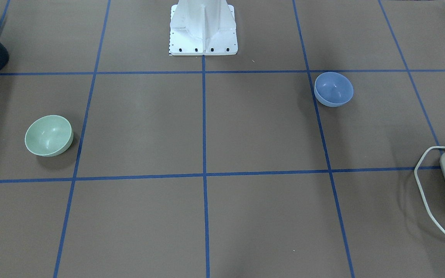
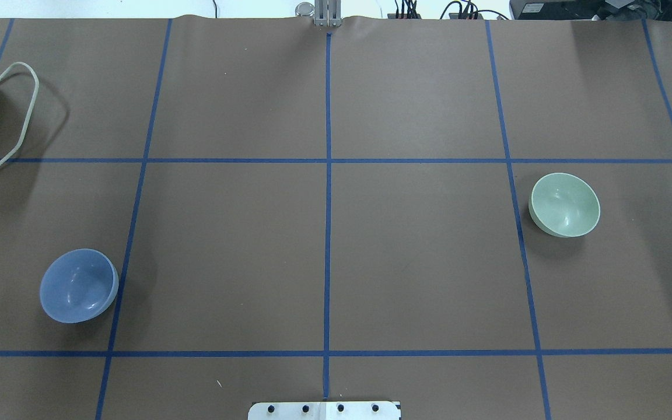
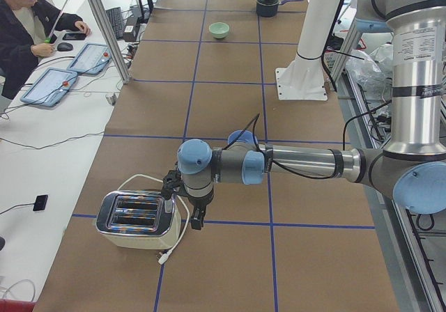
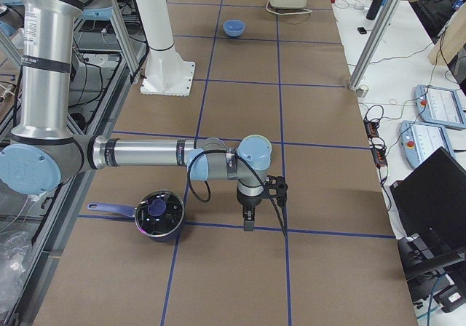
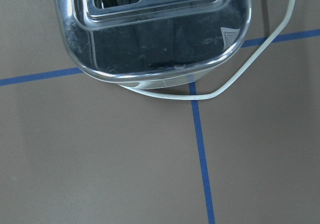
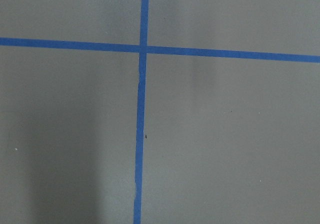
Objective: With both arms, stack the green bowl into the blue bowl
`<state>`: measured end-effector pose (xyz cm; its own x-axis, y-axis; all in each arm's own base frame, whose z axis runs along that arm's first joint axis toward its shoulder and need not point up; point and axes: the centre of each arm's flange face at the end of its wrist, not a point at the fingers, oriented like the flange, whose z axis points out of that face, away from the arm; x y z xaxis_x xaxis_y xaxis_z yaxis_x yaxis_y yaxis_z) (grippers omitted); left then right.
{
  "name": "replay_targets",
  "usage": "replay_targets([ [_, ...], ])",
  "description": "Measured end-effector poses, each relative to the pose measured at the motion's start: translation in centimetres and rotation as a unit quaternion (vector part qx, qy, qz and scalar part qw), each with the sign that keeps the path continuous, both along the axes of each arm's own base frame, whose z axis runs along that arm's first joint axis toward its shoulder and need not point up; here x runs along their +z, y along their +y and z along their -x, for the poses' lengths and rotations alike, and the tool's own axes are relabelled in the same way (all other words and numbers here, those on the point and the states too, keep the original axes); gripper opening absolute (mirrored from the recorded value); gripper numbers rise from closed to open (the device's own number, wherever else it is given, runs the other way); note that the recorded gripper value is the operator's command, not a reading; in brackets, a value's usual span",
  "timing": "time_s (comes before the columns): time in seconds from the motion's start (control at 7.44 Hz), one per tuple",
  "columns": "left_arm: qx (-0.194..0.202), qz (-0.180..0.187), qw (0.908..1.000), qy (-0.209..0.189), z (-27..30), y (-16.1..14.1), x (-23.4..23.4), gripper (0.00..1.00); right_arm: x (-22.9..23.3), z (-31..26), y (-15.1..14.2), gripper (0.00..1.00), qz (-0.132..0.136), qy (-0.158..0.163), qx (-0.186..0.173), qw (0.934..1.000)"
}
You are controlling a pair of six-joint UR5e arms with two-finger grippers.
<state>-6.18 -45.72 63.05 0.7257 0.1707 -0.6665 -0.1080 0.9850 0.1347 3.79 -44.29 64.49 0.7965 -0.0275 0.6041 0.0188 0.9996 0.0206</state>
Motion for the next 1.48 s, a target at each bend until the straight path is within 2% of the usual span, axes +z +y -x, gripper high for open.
replay_targets([
  [0.27, -0.001, -0.028, 0.9996, 0.001, -0.1, -0.2, -1.1, 0.99, -0.8, 0.1, -0.4, 1.0, -0.016, -0.007, 0.0, 0.9998],
  [0.54, -0.003, -0.077, 0.997, 0.001, -0.1, -0.5, -3.6, 0.99, -2.3, 0.4, -1.2, 1.0, -0.078, -0.021, -0.002, 0.9967],
  [0.67, -0.002, -0.118, 0.993, 0.002, -0.1, -1.2, -5.3, 0.99, -3.1, 0.5, -1.5, 1.0, -0.114, -0.025, -0.003, 0.9932],
  [0.94, -0.004, -0.227, 0.9739, 0.012, -0.3, -2.5, -8.9, 0.99, -4.9, 1.7, -2.3, 1.0, -0.179, -0.033, -0.014, 0.9832],
  [1.08, 0.0, -0.259, 0.9657, 0.023, -0.5, -2.1, -9.3, 0.99, -5.9, 2.8, -2.9, 1.0, -0.198, -0.038, -0.025, 0.9791],
  [1.21, 0.0, -0.276, 0.9607, 0.032, -0.8, -1.2, -8.8, 0.99, -6.6, 4.0, -3.4, 1.0, -0.205, -0.043, -0.032, 0.9772],
  [1.34, -0.004, -0.273, 0.9607, 0.048, -1.9, -0.2, -8.4, 0.99, -7.0, 5.1, -3.6, 1.0, -0.203, -0.047, -0.034, 0.9775],
  [1.48, -0.007, -0.248, 0.9659, 0.075, -4.0, 0.3, -8.3, 0.99, -7.2, 5.9, -3.6, 1.0, -0.198, -0.051, -0.033, 0.9784],
])
